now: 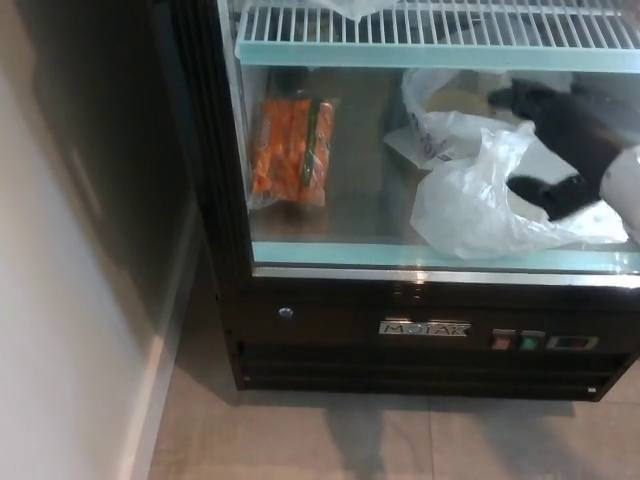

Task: The robot stands in front of a refrigerator with an opened door and closes the door by swing its right hand at the door

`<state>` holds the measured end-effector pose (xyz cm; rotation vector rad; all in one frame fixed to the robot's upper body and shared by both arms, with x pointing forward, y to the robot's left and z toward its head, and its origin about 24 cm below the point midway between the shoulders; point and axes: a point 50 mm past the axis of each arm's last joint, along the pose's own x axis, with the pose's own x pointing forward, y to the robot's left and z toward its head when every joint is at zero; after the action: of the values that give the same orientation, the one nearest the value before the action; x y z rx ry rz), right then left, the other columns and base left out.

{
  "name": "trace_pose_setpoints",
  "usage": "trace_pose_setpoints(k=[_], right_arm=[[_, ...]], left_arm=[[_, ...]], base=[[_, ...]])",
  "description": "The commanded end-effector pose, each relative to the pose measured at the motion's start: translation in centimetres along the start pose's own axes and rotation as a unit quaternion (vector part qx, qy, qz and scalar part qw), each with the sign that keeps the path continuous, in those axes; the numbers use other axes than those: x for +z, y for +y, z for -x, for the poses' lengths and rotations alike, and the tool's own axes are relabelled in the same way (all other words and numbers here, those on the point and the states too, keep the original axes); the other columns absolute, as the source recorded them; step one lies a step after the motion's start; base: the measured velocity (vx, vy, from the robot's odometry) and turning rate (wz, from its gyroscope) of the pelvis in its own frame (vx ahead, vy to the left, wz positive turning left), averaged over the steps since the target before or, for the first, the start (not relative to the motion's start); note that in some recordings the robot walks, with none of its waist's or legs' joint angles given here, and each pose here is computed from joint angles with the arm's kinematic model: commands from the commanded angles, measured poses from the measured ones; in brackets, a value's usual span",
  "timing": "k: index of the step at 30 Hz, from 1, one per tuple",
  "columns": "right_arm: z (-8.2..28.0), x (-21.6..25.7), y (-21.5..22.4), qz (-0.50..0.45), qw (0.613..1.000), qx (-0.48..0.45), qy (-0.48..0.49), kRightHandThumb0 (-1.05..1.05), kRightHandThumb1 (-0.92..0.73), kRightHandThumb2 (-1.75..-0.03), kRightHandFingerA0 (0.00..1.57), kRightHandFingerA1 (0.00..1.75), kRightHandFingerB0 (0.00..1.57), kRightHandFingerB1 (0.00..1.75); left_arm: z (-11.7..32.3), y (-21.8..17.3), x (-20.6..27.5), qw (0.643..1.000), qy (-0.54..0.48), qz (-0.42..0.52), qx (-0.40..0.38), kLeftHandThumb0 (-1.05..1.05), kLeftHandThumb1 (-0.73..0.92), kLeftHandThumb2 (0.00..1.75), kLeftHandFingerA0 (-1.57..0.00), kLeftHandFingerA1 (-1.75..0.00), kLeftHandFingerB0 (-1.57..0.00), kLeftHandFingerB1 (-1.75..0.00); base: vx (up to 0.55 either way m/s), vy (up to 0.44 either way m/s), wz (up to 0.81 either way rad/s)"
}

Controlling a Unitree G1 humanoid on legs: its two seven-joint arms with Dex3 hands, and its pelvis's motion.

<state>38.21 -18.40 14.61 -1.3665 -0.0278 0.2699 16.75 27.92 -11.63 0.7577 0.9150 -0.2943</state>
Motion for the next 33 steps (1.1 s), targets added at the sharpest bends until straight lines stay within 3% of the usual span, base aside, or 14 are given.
trace_pose_setpoints(k=[1, 5, 6, 7, 8, 14, 20, 21, 29, 33], right_arm=[[2.5, 1.0, 3.3, 0.018, 0.996, 0.05, -0.071, -0.34, -0.54, -1.08, 0.0, 0.48, 0.0, 0.46], [4.0, 1.8, 4.9, 0.005, 0.994, 0.05, -0.102, -0.34, -0.53, -1.07, 0.0, 0.48, 0.0, 0.46], [5.3, 2.2, 6.4, -0.007, 0.991, 0.057, -0.122, -0.34, -0.54, -1.08, 0.01, 0.48, 0.01, 0.46], [6.5, 2.7, 7.7, -0.018, 0.988, 0.065, -0.14, -0.34, -0.54, -1.08, 0.01, 0.48, 0.01, 0.46], [7.1, 2.8, 8.4, -0.026, 0.987, 0.069, -0.145, -0.63, -0.82, -0.65, 0.18, 0.28, 0.21, 0.28], [10.9, 1.9, 13.6, -0.074, 0.983, 0.108, -0.13, -0.63, -0.82, -0.65, 0.19, 0.29, 0.22, 0.29], [14.4, -2.3, 19.0, -0.129, 0.981, 0.145, -0.02, -0.62, -0.8, -0.64, 0.2, 0.28, 0.19, 0.27], [15.2, -3.7, 20.3, -0.138, 0.979, 0.152, 0.017, -0.63, -0.8, -0.65, 0.2, 0.29, 0.19, 0.27], [17.8, -8.0, 23.7, -0.16, 0.961, 0.178, 0.136, -0.64, -0.83, -0.66, 0.22, 0.3, 0.2, 0.27], [21.1, -11.8, 25.9, -0.143, 0.932, 0.211, 0.256, -0.61, -0.81, -0.65, 0.27, 0.3, 0.25, 0.29]], left_arm=[[0.4, 0.2, -1.0, 1.0, 0.006, -0.017, 0.005, -0.45, 0.73, 0.62, -0.48, -0.38, -0.42, -0.35], [0.4, 0.2, -1.0, 1.0, 0.007, -0.017, 0.004, -0.47, 0.74, 0.62, -0.45, -0.37, -0.4, -0.34], [0.4, 0.3, -0.9, 1.0, 0.008, -0.017, 0.005, -0.45, 0.6, 0.94, -0.4, -0.55, -0.28, -0.48], [0.3, 0.5, -0.8, 1.0, 0.009, -0.016, 0.007, -0.45, 0.6, 0.94, -0.4, -0.55, -0.28, -0.48], [0.3, 0.5, -0.8, 1.0, 0.009, -0.017, 0.007, -0.47, 0.74, 0.62, -0.45, -0.37, -0.39, -0.34], [0.4, 0.5, -0.9, 1.0, 0.005, -0.014, 0.009, -0.44, 0.73, 0.62, -0.47, -0.38, -0.41, -0.35], [0.3, 1.1, -0.7, 1.0, 0.007, -0.017, 0.014, -0.49, 0.74, 0.63, -0.45, -0.37, -0.4, -0.34], [0.3, 1.2, -0.7, 1.0, 0.007, -0.015, 0.013, -0.46, 0.6, 0.94, -0.4, -0.55, -0.28, -0.48], [0.3, 1.3, -0.6, 1.0, 0.005, -0.019, 0.01, -0.47, 0.61, 0.94, -0.39, -0.54, -0.27, -0.47], [0.2, 1.1, -0.5, 1.0, 0.007, -0.015, 0.01, -0.5, 0.61, 0.92, -0.38, -0.52, -0.28, -0.46]], base=[[0.0, 0.0, 0.0], [0.0, 0.0, 0.0], [0.0, 0.0, 0.0], [0.0, 0.0, 0.0], [0.0, 0.0, 0.0], [0.0, 0.0, 0.0], [0.0, 0.0, 0.0], [0.0, 0.0, 0.0], [0.0, 0.0, 0.0], [0.0, 0.0, 0.0]])
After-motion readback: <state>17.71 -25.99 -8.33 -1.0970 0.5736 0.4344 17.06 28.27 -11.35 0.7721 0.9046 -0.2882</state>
